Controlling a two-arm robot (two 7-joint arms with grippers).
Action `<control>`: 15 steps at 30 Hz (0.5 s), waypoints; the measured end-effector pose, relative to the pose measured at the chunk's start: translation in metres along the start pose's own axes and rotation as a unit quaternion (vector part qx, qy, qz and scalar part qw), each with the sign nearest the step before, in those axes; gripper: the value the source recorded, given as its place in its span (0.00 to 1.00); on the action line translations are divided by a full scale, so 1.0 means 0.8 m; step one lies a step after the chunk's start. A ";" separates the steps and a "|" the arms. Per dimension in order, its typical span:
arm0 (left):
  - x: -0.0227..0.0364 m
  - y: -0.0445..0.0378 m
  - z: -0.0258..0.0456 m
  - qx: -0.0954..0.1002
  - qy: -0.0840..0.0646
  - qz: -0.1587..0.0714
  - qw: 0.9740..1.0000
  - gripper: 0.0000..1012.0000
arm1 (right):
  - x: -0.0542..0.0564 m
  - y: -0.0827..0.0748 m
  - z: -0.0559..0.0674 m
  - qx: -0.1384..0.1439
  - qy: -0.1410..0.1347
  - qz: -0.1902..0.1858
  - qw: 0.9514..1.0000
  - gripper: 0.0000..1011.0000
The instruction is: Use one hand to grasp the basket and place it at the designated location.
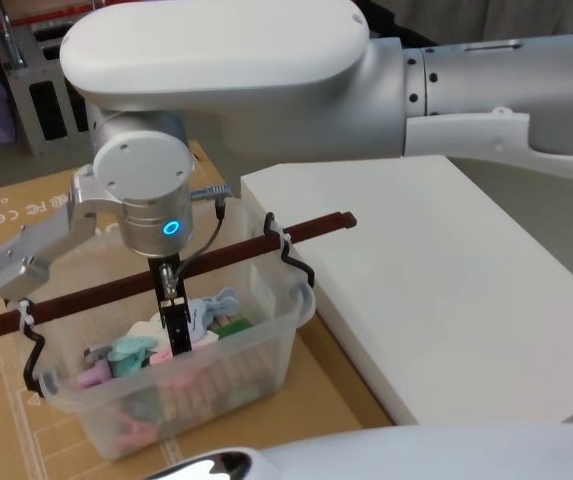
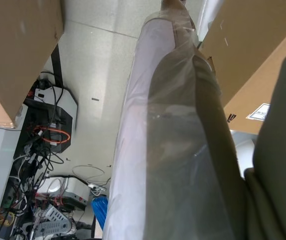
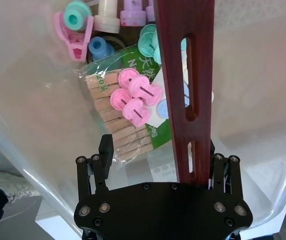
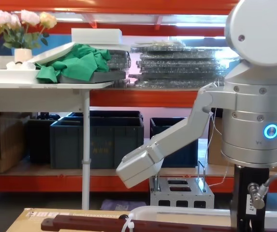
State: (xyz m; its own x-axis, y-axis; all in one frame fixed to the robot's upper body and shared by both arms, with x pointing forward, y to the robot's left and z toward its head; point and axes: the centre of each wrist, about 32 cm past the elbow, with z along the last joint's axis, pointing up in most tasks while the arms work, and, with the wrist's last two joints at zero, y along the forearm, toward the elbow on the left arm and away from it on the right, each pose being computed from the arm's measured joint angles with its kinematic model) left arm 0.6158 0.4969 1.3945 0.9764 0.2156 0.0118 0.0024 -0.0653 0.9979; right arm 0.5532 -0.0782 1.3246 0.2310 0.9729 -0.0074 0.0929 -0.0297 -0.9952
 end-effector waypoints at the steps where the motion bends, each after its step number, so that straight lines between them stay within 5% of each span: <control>1: 0.0000 0.000 0.0000 0.000 0.000 0.000 1.000 0.00 | 0.000 0.000 0.000 0.000 0.000 0.000 1.000 0.99; 15: 0.0000 0.000 0.0000 0.000 0.000 0.000 1.000 0.00 | -0.002 0.002 -0.011 0.003 0.016 0.001 1.000 0.93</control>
State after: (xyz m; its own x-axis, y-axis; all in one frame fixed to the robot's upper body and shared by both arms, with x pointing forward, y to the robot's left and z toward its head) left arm 0.6158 0.4970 1.3945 0.9764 0.2157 0.0118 0.0024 -0.0653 0.9979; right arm 0.5617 -0.0821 1.3242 0.2616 0.9651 -0.0057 0.0872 -0.0295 -0.9958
